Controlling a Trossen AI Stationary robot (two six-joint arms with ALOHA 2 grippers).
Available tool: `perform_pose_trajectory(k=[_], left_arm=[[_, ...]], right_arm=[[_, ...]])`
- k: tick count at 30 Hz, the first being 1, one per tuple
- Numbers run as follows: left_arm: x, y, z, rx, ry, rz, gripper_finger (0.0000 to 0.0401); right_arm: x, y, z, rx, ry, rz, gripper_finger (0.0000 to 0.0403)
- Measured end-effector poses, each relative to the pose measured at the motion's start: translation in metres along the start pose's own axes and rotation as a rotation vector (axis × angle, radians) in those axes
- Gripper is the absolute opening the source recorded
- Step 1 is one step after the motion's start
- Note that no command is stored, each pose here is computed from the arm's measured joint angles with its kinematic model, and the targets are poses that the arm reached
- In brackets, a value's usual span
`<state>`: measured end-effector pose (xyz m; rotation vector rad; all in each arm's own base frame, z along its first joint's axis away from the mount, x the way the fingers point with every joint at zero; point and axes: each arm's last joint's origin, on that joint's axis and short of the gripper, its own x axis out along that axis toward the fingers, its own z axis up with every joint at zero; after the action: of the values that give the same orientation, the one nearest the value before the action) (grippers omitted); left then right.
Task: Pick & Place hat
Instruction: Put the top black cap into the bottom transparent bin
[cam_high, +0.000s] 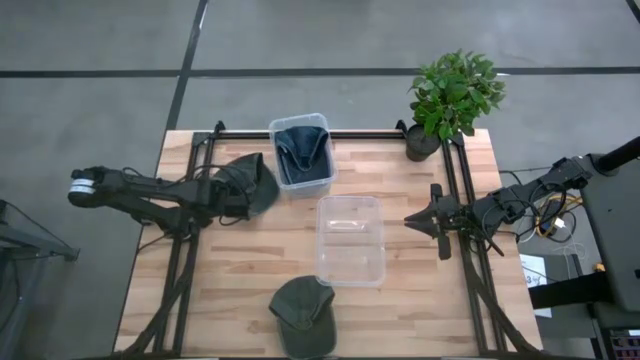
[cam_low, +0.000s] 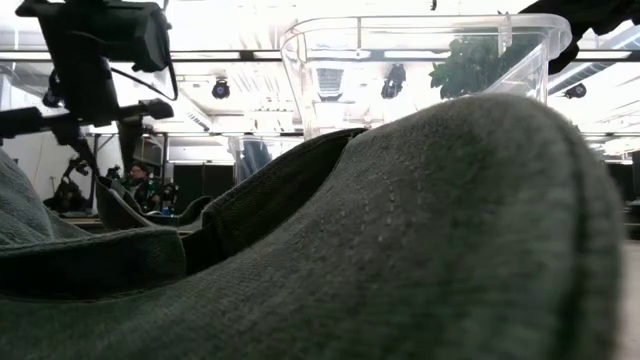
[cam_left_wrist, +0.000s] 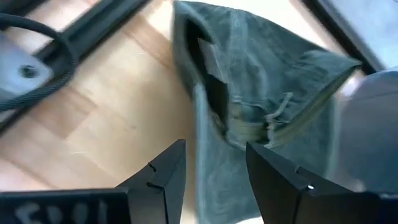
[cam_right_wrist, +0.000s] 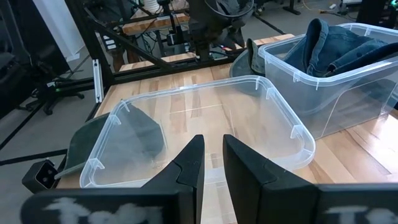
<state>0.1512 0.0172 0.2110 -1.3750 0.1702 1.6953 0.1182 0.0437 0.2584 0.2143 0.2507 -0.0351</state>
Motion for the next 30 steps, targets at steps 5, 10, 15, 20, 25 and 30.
perform_pose_trajectory(k=[5,10,15,20,25,30], left_arm=[[0.005,0.001,0.001,0.004,-0.030,-0.005,0.0158],[0.011,0.004,-0.001,-0.017,-0.021,-0.005,0.0158],[0.023,0.007,-0.004,-0.048,-0.005,-0.024,0.0158],[0.033,0.011,-0.003,-0.076,-0.023,-0.018,0.0158],[0.044,0.012,-0.003,-0.122,-0.023,-0.024,0.0158],[0.056,0.012,-0.005,-0.139,-0.024,-0.031,0.0158]], right_arm=[[0.000,0.000,0.000,0.002,0.000,0.000,0.0053],[0.000,0.000,0.000,0.000,0.000,0.000,0.0053],[0.000,0.000,0.000,0.000,0.001,0.000,0.0053],[0.000,0.000,0.000,0.001,0.000,0.000,0.0053],[0.000,0.000,0.000,0.002,0.001,0.000,0.0053],[0.000,0.000,0.000,0.002,0.000,0.000,0.0053]])
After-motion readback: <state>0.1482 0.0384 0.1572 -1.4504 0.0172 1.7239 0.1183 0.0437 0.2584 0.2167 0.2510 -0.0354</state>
